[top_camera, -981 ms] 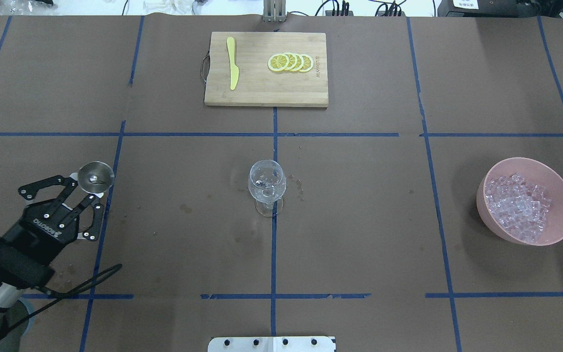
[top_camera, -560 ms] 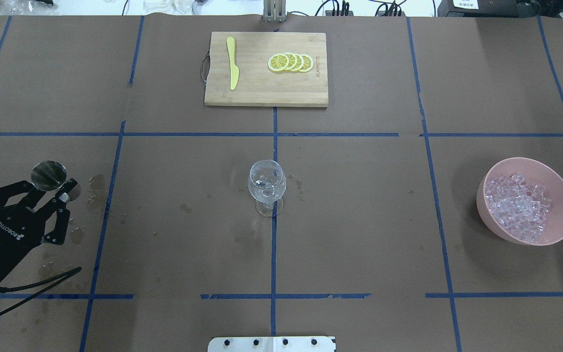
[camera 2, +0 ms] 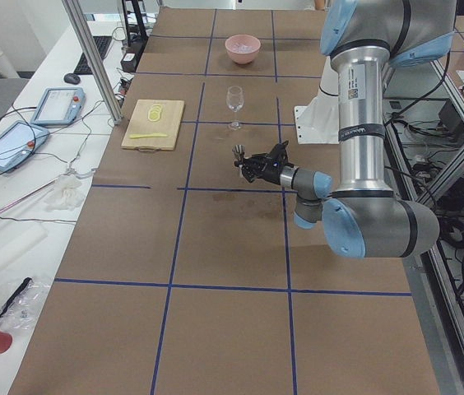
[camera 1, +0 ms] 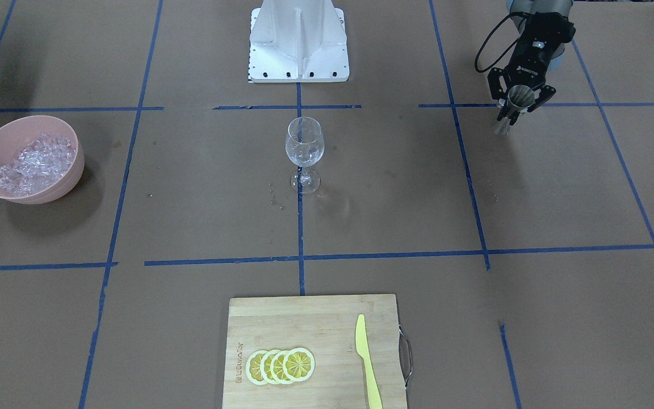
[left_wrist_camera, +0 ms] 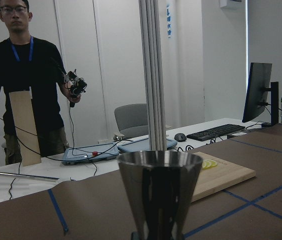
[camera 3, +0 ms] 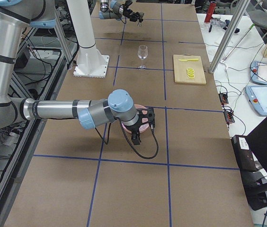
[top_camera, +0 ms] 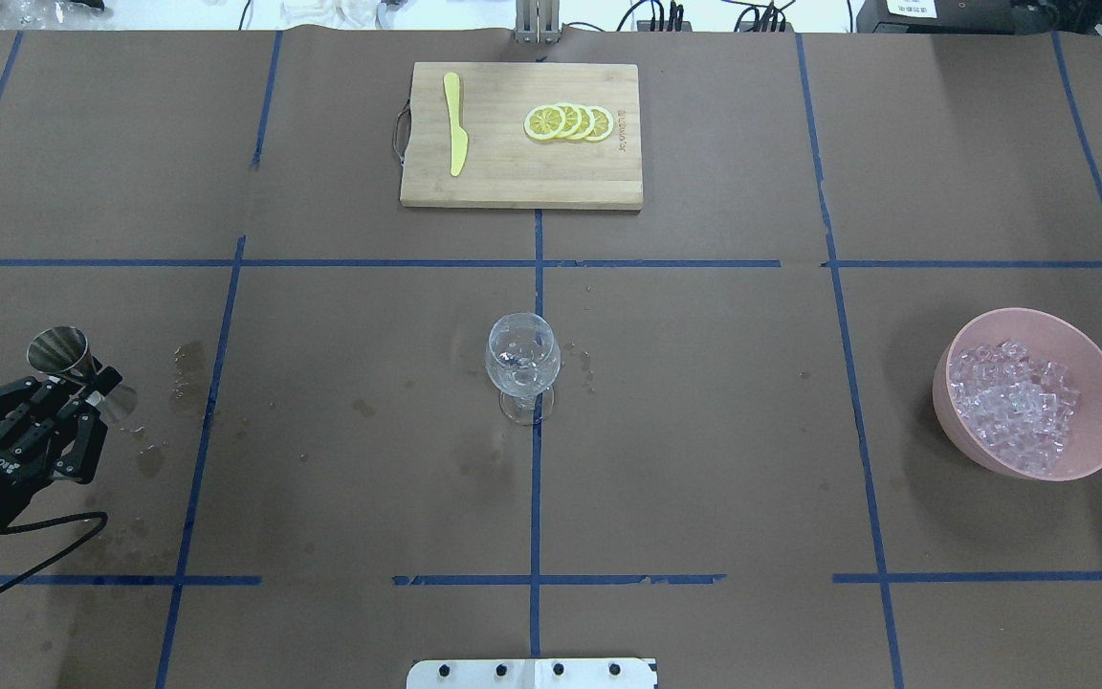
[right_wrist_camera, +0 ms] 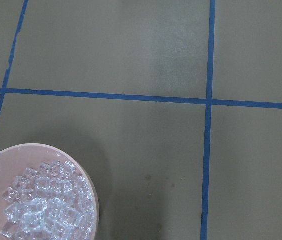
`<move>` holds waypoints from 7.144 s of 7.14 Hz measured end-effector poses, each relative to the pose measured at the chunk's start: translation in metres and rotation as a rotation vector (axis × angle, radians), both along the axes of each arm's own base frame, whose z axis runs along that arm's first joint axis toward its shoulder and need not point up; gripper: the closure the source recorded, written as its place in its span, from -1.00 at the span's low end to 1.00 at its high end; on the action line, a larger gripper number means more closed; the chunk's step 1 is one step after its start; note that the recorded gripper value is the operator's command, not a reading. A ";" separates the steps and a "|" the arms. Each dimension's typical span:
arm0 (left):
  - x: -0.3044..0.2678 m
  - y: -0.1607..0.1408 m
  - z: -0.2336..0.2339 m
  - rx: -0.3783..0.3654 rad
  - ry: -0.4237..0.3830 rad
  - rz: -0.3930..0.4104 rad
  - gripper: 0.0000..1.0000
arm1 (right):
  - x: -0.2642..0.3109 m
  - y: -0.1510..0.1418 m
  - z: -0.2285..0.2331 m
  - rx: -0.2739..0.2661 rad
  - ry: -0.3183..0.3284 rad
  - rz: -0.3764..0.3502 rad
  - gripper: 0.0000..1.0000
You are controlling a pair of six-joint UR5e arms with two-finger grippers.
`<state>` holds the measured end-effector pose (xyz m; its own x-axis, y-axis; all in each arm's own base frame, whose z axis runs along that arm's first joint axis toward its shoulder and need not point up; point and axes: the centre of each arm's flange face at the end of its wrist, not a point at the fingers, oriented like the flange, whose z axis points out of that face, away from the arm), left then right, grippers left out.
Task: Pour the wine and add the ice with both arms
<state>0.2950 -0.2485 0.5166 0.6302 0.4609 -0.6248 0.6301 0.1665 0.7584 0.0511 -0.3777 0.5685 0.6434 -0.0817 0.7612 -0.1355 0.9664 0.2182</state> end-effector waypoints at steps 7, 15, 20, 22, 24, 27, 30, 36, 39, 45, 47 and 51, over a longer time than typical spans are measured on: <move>0.029 -0.013 0.025 -0.166 0.081 -0.026 1.00 | 0.006 0.004 0.003 -0.002 0.003 0.011 -1.00; 0.076 -0.022 0.049 -0.182 0.005 -0.080 1.00 | 0.008 0.007 0.005 -0.006 0.004 0.016 -1.00; 0.085 -0.024 0.046 -0.184 -0.005 -0.083 0.85 | 0.009 0.008 0.006 -0.006 0.005 0.018 -1.00; 0.088 -0.025 0.047 -0.185 -0.008 -0.083 0.80 | 0.009 0.008 0.007 -0.008 0.005 0.018 -1.00; 0.091 -0.025 0.048 -0.185 -0.010 -0.084 0.76 | 0.009 0.009 0.007 -0.008 0.005 0.017 -1.00; 0.096 -0.026 0.050 -0.185 -0.014 -0.084 0.59 | 0.009 0.009 0.007 -0.008 0.005 0.017 -1.00; 0.101 -0.026 0.051 -0.187 -0.011 -0.084 0.35 | 0.009 0.009 0.007 -0.009 0.006 0.017 -1.00; 0.100 -0.027 0.051 -0.196 0.010 -0.106 -0.32 | 0.009 0.008 0.006 -0.006 0.006 0.018 -1.00; 0.097 -0.028 0.047 -0.195 0.032 -0.116 -1.00 | 0.009 0.008 0.005 -0.005 0.006 0.018 -1.00; 0.051 -0.051 -0.009 -0.143 0.150 -0.251 -1.00 | 0.009 0.007 0.006 -0.008 0.004 0.021 -1.00; 0.010 -0.108 -0.015 -0.087 0.066 -0.238 -1.00 | 0.009 0.006 0.006 -0.011 0.003 0.024 -1.00; -0.118 -0.255 -0.010 -0.232 -0.345 -0.152 -1.00 | 0.009 0.005 0.005 -0.012 0.003 0.025 -1.00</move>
<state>0.1775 -0.5034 0.5070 0.8698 0.2191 -0.4420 0.3771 0.2825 0.8821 0.0601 -0.3727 0.5738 0.6473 -0.0567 0.7601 -0.1585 0.9654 0.2070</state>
